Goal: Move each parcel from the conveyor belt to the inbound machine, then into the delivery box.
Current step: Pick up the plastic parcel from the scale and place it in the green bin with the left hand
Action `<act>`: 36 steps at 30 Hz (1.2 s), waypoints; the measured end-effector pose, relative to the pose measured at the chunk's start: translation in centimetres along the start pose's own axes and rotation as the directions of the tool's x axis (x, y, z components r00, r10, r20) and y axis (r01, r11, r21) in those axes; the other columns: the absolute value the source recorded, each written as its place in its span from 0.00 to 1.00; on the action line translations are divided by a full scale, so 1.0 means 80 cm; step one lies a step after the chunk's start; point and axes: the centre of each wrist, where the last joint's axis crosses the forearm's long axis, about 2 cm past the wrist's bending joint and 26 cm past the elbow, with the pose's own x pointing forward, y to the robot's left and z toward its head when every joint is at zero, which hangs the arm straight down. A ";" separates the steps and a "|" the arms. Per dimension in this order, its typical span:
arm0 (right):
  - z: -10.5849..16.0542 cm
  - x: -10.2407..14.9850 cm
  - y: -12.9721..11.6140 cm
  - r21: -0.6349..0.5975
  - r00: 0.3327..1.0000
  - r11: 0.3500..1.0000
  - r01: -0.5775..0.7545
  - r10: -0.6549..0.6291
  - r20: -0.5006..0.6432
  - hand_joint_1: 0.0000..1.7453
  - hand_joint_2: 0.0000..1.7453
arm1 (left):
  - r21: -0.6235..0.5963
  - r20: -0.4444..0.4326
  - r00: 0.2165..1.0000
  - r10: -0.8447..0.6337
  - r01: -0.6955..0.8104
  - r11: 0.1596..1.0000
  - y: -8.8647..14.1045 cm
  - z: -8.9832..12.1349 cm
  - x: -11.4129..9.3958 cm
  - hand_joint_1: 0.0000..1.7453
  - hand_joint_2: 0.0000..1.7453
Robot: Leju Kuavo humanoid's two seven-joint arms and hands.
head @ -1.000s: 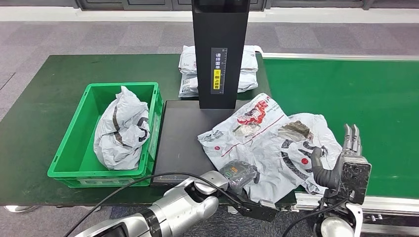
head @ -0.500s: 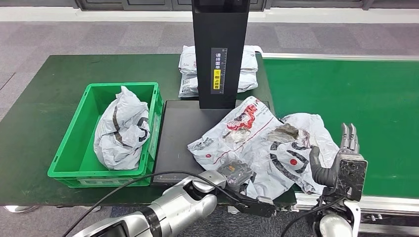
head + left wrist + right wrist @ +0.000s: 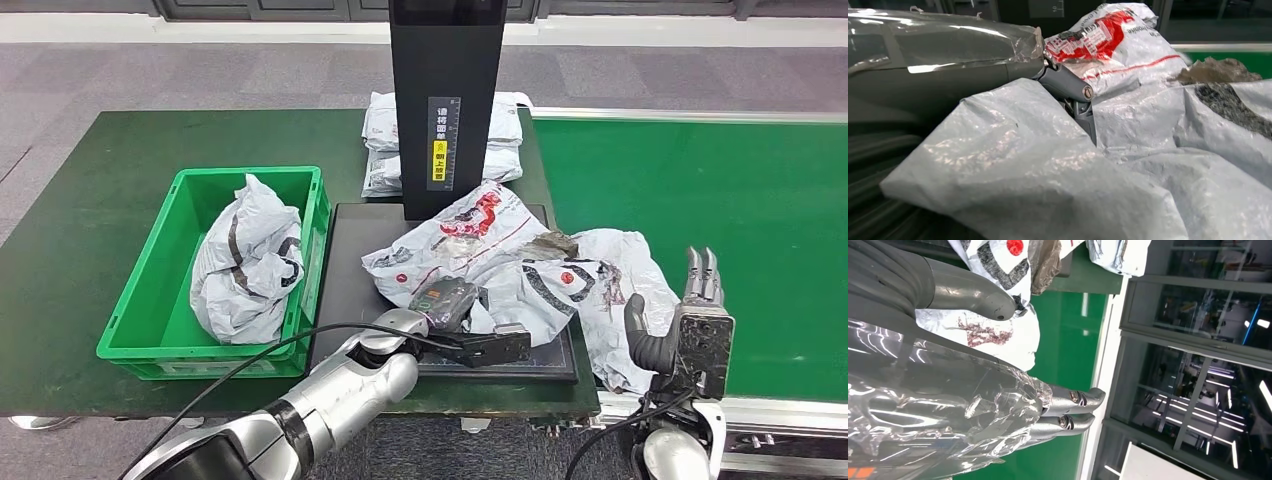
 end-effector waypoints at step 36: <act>0.033 -0.016 -0.023 -0.009 0.994 0.997 -0.073 0.072 -0.084 0.00 1.00 | 0.853 -0.317 0.935 0.161 0.206 0.480 0.267 0.137 -0.170 1.00 1.00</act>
